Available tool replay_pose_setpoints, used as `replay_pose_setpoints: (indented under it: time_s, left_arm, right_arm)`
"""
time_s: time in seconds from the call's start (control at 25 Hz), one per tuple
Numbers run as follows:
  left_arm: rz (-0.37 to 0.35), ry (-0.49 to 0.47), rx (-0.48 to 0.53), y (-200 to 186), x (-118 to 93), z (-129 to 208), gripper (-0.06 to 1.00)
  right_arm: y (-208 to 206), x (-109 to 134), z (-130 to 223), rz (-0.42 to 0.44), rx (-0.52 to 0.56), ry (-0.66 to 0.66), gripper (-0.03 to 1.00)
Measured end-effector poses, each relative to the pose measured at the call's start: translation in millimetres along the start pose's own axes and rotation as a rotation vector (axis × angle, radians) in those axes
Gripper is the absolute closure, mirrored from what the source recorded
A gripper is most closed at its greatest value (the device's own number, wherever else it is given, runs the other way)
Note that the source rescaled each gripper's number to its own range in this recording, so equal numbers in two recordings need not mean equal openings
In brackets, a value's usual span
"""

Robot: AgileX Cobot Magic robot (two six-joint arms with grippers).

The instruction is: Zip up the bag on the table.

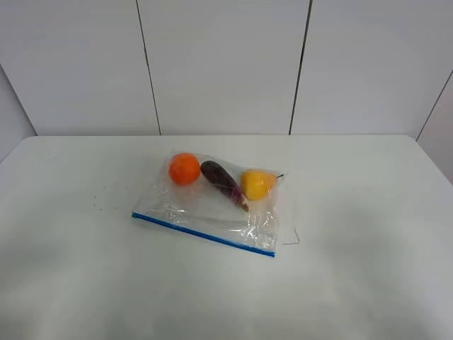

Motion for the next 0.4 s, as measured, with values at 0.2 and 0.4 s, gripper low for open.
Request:
replay_pose_setpoints:
  time_s: [0.2, 0.4]
  left_arm:
    - [0.000, 0.000, 0.000, 0.0, 0.0, 0.0, -0.02]
    - [0.000, 0.000, 0.000, 0.0, 0.0, 0.0, -0.02]
  right_arm:
    - [0.0, 0.0, 0.0, 0.000, 0.000, 0.000, -0.03]
    - [0.0, -0.1, 0.0, 0.001, 0.000, 0.000, -0.03]
Point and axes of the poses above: a point on each arm's last joint axis where the gripper is mounted, y pointing out along that axis toward the gripper, x along the wrist's bending axis when the last joint is at zero, z = x × y, the point moved 5 cm from there along y, pointing out along that axis toward the gripper, and after that the axes turned 10 degrees about -y, right-handed, at the moved point
